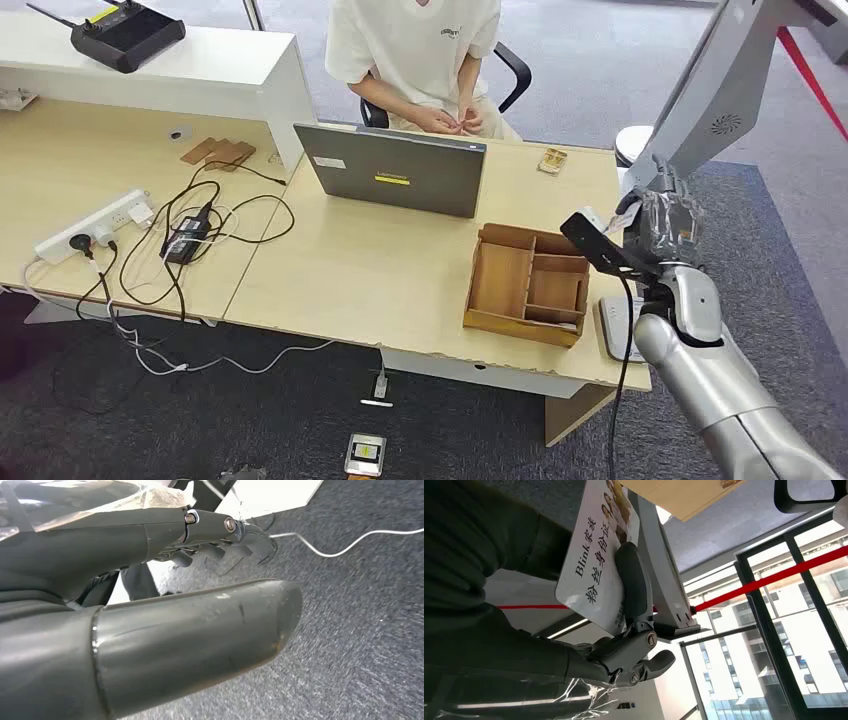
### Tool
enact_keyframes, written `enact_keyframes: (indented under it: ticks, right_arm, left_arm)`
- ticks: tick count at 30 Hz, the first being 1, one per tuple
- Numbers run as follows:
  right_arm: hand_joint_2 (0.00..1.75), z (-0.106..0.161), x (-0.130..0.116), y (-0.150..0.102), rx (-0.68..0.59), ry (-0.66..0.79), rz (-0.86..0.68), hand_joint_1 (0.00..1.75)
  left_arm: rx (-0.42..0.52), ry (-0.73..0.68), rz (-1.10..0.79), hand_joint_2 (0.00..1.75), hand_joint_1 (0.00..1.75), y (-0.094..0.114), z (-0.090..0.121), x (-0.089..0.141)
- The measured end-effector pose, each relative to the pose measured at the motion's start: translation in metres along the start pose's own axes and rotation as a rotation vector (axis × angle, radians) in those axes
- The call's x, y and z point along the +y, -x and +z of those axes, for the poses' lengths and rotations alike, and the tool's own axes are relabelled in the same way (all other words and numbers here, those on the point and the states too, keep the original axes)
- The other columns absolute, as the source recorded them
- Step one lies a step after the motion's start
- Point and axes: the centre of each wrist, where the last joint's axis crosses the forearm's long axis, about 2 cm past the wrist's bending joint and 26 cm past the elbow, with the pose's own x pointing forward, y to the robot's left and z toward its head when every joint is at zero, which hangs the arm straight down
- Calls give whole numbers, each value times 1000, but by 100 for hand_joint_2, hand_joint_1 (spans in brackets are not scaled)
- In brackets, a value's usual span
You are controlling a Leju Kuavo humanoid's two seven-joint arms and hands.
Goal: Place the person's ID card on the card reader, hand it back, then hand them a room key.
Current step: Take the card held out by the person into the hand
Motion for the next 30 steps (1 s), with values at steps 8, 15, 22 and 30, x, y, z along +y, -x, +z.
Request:
enact_keyframes:
  ticks: [8,15,22,30]
  right_arm:
    - [175,15,11,14,43,-25,-25,175]
    - [175,33,27,22,67,-66,-43,175]
    - [175,48,43,30,96,-117,-49,175]
    - [175,61,57,38,137,-165,-48,175]
  left_arm:
    - [37,0,40,0,0,8,6,-8]
    - [60,-3,63,0,0,12,8,-11]
    - [69,-3,72,0,0,13,8,-11]
    - [71,-4,73,0,0,14,8,-12]
